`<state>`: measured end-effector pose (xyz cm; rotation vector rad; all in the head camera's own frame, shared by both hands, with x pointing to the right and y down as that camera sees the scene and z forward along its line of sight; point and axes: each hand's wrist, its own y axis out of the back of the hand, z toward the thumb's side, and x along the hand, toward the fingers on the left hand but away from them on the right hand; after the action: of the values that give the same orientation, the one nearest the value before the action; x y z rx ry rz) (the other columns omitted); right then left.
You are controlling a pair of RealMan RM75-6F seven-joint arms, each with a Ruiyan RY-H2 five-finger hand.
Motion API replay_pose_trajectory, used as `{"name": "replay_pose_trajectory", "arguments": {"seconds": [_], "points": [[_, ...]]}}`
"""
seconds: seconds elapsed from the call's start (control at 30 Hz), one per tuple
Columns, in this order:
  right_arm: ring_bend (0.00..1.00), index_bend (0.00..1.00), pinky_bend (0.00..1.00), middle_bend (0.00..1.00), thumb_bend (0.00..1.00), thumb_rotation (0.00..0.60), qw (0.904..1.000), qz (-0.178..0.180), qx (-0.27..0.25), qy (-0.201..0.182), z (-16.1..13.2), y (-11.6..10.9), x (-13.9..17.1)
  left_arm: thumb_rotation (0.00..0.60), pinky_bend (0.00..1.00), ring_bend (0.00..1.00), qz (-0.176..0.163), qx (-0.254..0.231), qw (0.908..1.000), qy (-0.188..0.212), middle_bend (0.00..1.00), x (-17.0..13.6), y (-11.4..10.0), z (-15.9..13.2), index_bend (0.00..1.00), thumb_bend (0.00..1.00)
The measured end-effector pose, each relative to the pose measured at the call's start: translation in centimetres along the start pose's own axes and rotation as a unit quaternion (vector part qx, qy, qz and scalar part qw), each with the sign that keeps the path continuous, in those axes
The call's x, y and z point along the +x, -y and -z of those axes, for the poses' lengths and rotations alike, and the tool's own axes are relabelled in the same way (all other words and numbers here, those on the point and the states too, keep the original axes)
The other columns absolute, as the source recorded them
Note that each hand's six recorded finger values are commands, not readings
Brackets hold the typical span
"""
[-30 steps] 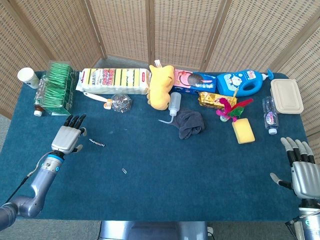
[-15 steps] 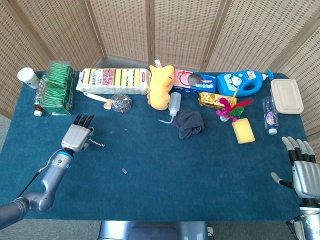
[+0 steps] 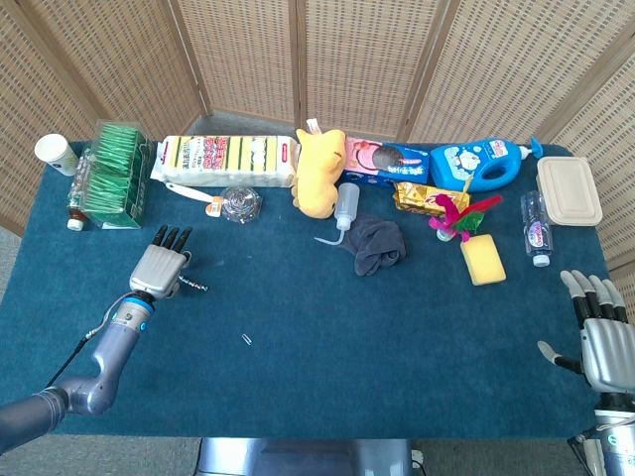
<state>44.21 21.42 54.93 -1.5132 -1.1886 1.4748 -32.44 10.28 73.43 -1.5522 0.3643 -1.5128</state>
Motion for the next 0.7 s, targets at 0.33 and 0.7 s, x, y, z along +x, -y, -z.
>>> {"name": "replay_pose_trajectory", "arguments": {"seconds": [0.33, 0.7], "points": [[0.0, 0.0, 0.0, 0.0, 0.0, 0.6, 1.0, 0.001, -0.004, 0.0, 0.04, -0.17, 0.01, 0.6, 0.0, 0.0, 0.009, -0.001, 1.0, 0.001, 0.0, 0.03, 0.06, -0.48, 0.48, 0.49], [0.0, 0.0, 0.0, 0.0, 0.0, 0.6, 1.0, 0.001, -0.004, 0.0, 0.01, -0.2, 0.04, 0.6, 0.0, 0.0, 0.009, 0.008, 0.9999, -0.002, 0.0, 0.13, -0.05, -0.59, 0.5, 0.51]]}}
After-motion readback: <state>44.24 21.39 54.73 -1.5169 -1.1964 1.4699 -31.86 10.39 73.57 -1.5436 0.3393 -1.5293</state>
